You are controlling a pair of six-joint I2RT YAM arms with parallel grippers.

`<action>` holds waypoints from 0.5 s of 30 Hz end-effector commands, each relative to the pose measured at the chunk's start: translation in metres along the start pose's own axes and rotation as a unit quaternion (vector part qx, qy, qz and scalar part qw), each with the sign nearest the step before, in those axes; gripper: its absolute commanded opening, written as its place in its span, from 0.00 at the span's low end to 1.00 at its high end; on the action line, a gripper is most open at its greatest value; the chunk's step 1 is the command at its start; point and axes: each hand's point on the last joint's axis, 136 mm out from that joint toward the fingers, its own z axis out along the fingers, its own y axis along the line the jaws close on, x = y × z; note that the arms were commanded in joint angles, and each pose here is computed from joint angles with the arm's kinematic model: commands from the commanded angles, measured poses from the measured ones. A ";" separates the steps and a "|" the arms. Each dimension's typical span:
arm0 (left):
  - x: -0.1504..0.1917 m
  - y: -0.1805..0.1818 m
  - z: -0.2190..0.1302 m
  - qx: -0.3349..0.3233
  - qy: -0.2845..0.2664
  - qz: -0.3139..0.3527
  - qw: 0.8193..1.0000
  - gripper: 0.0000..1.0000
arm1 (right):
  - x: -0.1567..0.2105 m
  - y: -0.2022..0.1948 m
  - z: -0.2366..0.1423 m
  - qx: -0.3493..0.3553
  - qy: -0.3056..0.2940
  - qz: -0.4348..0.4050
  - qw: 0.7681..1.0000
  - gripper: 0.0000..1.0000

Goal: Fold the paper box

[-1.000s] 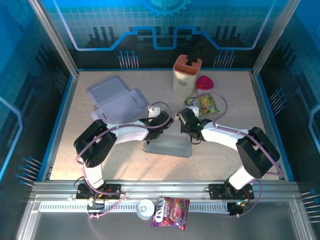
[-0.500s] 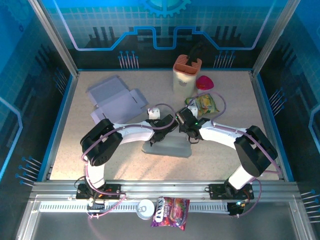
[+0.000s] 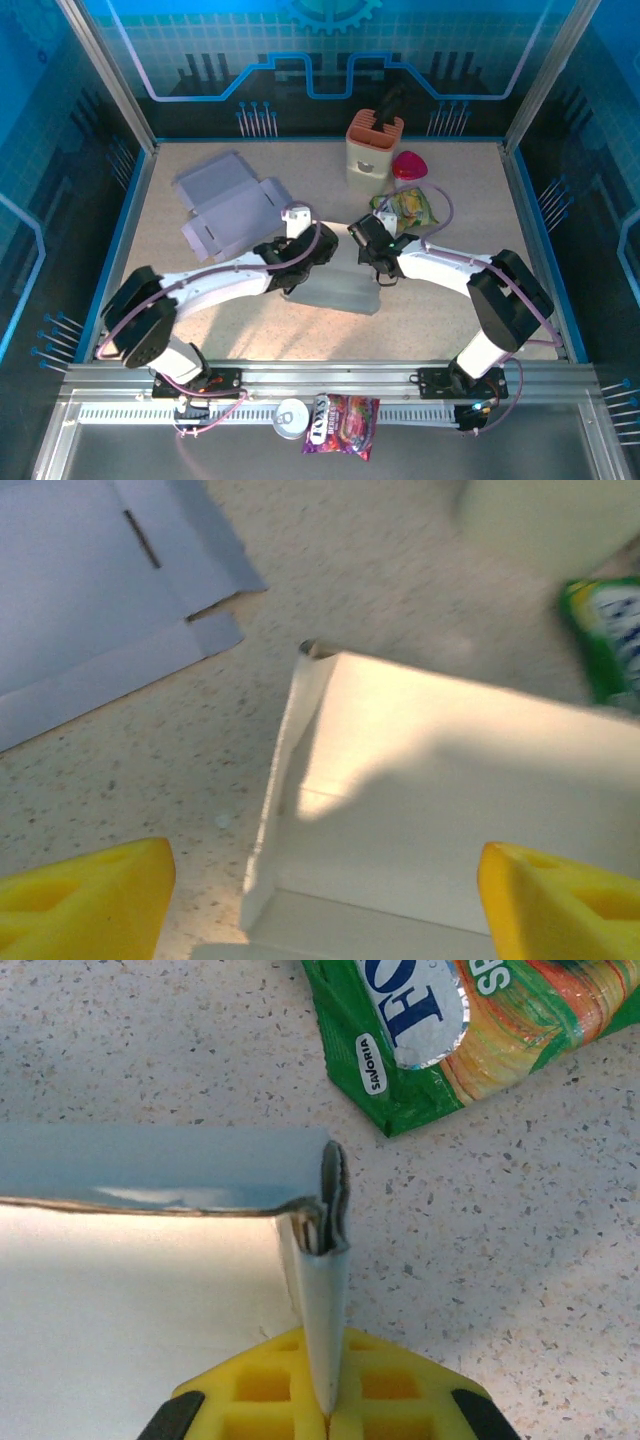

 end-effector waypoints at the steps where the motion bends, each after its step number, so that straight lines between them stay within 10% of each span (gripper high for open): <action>1: 0.004 0.002 -0.014 0.027 0.025 -0.009 0.999 0.81 | 0.021 -0.010 -0.001 0.024 0.035 0.011 0.999 0.00; 8: -0.017 0.035 -0.065 0.040 0.000 -0.056 0.998 0.75 | 0.052 -0.039 -0.005 0.025 0.092 0.175 0.980 0.00; 15: -0.005 0.065 -0.094 0.046 0.023 -0.086 0.995 0.66 | 0.092 -0.070 -0.036 0.141 0.197 0.372 0.896 0.00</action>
